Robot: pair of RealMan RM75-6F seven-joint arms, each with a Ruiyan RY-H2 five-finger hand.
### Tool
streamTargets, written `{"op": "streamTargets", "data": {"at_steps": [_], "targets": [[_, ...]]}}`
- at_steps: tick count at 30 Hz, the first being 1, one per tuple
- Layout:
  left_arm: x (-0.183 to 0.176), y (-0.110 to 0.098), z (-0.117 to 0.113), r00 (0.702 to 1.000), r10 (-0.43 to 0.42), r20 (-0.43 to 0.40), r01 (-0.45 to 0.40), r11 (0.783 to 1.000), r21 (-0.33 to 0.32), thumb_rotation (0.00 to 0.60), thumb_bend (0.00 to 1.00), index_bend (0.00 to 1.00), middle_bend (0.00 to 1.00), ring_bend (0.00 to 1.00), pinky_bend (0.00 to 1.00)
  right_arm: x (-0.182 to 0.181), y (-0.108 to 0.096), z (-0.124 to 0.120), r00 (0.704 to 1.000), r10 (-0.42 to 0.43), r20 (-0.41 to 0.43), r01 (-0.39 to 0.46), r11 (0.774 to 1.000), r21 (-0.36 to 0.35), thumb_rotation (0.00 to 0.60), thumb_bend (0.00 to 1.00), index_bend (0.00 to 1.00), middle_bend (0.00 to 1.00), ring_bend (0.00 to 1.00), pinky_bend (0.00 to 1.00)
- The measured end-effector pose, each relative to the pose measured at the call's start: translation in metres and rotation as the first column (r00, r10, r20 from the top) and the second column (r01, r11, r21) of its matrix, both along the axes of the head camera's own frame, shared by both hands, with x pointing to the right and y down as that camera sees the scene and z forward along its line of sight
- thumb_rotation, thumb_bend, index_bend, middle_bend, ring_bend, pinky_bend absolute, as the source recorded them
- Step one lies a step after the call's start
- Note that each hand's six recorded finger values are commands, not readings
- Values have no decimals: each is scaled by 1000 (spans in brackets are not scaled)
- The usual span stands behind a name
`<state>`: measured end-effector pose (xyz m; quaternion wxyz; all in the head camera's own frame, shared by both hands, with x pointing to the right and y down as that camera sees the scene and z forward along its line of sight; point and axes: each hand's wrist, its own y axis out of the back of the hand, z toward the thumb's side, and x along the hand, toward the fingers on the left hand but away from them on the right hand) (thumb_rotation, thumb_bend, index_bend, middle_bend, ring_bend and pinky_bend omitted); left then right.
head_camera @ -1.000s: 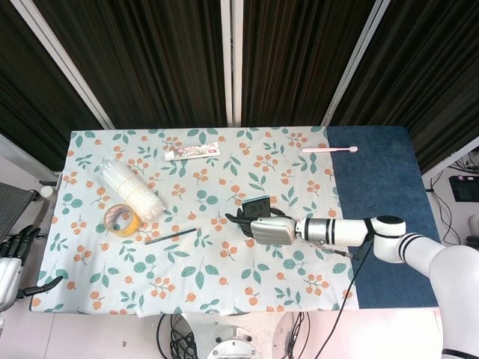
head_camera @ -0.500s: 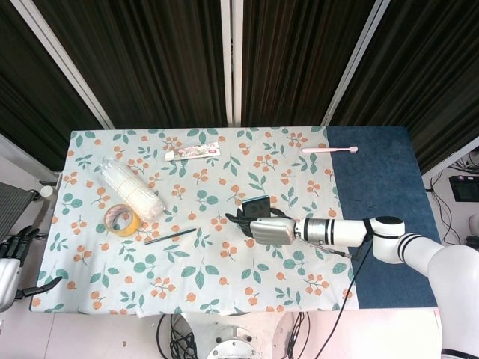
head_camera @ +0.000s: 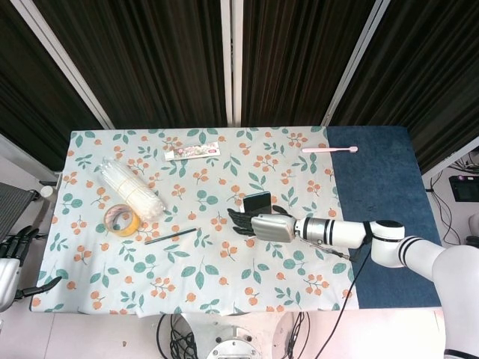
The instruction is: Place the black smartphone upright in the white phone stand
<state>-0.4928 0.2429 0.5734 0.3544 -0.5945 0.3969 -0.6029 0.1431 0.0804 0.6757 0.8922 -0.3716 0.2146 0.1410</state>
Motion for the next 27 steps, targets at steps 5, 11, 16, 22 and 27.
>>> {"op": "streamTargets", "data": {"at_steps": [5, 11, 16, 22, 27], "targets": [[0, 0, 0, 1000, -1, 0, 1, 1000, 0, 363, 60, 89, 55, 130, 218, -3, 2, -5, 1000, 12, 15, -12, 1000, 0, 600, 61, 0, 0, 0, 0], [-1, 0, -1, 1000, -4, -3, 5, 1000, 7, 362, 60, 89, 56, 129, 218, 1, 3, -25, 994, 46, 97, -46, 999, -2, 600, 50, 0, 0, 0, 0], [-4, 1, -2, 1000, -11, -4, 11, 1000, 11, 361, 60, 90, 56, 130, 218, 30, 9, -59, 944, 226, 240, -214, 974, -75, 600, 107, 0, 0, 0, 0], [-1, 0, -2, 1000, -3, -7, 3, 1000, 12, 363, 60, 89, 56, 130, 217, 121, 26, -83, 695, 646, 315, -573, 763, -300, 600, 178, 0, 0, 0, 0], [4, -1, -2, 1000, 12, -5, -12, 1000, 11, 361, 60, 89, 55, 130, 217, 204, 53, -85, 337, 905, 261, -746, 425, -513, 600, 176, 0, 0, 0, 0]]}}
